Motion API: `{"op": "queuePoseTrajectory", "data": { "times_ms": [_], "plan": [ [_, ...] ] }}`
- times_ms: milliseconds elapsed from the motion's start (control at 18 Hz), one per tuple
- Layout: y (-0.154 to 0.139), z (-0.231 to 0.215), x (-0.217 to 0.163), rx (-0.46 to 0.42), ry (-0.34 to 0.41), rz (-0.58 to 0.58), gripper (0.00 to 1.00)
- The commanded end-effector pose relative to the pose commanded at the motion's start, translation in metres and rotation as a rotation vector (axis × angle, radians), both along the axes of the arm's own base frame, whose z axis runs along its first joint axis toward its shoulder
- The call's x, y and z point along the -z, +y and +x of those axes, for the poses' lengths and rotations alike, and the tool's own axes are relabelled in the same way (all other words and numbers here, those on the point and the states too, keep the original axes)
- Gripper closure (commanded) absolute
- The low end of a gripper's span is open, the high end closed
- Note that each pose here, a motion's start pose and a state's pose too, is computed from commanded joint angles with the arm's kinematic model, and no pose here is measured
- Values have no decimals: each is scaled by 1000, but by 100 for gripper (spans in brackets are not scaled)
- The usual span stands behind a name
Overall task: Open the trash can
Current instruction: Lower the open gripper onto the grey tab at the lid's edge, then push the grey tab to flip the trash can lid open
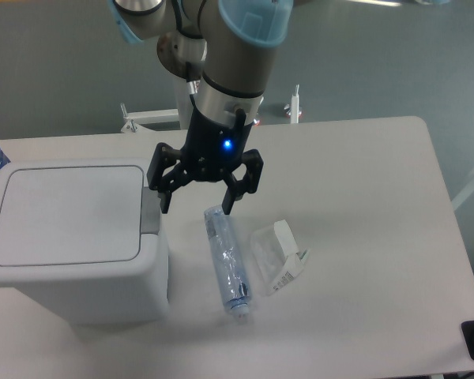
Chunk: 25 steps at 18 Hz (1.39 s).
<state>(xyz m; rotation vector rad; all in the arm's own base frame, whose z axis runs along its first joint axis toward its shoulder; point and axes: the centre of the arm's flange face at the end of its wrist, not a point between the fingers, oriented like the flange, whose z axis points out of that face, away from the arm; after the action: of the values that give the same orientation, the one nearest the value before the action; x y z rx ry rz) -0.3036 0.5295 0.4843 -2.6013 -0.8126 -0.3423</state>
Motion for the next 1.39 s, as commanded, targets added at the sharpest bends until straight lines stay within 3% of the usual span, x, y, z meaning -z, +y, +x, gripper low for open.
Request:
{"op": "queuePoseTrajectory", "data": {
  "times_ms": [1389],
  "plan": [
    [2, 6, 8, 11, -5, -14, 0]
  ]
}}
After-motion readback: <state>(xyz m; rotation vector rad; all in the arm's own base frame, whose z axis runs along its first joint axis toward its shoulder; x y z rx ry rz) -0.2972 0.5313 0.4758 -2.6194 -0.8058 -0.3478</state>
